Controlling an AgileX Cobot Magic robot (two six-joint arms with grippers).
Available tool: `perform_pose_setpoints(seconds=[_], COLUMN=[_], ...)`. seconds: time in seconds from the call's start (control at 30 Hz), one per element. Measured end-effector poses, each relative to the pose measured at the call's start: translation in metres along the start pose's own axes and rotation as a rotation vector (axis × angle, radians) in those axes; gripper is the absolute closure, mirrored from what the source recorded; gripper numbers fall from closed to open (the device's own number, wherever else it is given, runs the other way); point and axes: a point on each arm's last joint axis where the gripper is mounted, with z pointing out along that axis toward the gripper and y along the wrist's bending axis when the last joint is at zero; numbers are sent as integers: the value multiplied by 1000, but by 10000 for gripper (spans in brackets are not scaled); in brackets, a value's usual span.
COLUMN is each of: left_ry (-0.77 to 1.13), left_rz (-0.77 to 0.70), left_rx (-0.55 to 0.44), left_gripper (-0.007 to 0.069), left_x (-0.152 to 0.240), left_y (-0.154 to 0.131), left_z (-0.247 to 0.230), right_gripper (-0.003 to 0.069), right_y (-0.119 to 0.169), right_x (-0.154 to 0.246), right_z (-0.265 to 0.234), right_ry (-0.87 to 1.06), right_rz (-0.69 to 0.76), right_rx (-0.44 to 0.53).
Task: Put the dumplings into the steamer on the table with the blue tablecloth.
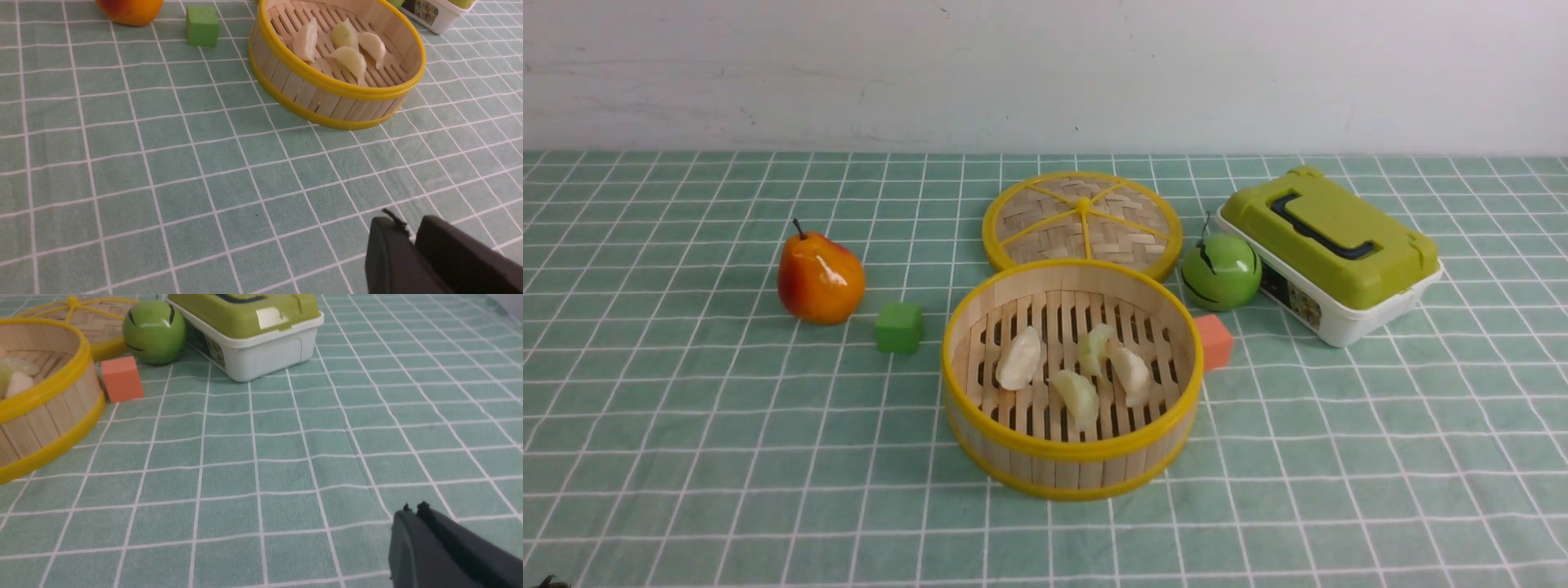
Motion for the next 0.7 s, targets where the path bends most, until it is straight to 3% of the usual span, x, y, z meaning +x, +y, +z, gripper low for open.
perform_pose_setpoints(seconds=[0.7], left_ry=[0], left_rz=[0], left_rx=[0], left_gripper=[513], left_x=[0], left_y=[0], left_z=[0], right_gripper=[658], right_y=[1], right_x=[3], right_z=[-1], right_ry=[51], right_rz=[45], right_rx=[-14])
